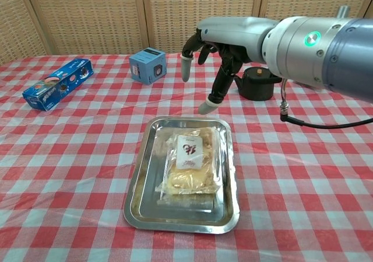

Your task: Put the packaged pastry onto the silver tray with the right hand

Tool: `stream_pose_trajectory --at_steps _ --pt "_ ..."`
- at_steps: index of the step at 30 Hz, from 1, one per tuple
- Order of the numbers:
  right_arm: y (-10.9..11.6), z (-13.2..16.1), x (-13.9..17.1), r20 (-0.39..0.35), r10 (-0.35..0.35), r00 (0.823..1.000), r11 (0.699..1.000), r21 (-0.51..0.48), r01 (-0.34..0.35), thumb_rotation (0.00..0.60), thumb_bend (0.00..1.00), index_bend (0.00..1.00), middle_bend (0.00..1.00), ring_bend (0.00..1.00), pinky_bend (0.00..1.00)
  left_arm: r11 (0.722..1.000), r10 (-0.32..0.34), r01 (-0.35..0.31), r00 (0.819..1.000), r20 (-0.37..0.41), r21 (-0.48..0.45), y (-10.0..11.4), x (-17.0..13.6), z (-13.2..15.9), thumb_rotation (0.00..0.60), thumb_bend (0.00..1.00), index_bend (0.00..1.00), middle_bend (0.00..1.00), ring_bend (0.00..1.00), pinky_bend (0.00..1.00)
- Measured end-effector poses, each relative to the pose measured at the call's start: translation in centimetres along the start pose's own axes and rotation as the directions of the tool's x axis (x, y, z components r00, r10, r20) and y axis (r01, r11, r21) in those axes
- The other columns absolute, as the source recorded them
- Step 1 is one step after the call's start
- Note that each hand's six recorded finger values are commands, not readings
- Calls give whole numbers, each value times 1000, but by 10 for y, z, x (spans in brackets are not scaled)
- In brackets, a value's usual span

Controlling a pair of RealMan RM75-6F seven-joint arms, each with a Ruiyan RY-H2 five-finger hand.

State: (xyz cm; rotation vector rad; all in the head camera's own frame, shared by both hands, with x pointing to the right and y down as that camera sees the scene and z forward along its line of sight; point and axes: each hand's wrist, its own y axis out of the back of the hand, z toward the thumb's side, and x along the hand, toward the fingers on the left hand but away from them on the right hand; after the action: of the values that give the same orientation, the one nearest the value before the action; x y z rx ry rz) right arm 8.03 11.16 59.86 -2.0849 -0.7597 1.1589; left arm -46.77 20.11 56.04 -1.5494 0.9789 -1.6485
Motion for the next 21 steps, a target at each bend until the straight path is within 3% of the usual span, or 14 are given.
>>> stream_pose_trajectory --at_steps 8,14,18,21 --pt "5 -7 2 16 -13 1000 1000 -1 13 600 132 417 147 180 131 1000 -1 1 1000 2 3 -1 0 1 600 38 0 0 0 0" --pt "14 -17 7 33 -37 999 999 21 37 600 128 357 67 74 63 1000 2 -2 1000 0 2 0 0 1 600 39 0 0 0 0" --pt "26 -41 17 77 -77 994 996 59 72 600 126 275 1 0 6 1000 8 -8 1000 2 -4 1 0 0 600 39 0 0 0 0" --pt "34 -67 31 122 -110 986 991 90 100 600 110 144 0 0 0 1000 10 -10 1000 8 -4 1 0 1 600 39 0 0 0 0"
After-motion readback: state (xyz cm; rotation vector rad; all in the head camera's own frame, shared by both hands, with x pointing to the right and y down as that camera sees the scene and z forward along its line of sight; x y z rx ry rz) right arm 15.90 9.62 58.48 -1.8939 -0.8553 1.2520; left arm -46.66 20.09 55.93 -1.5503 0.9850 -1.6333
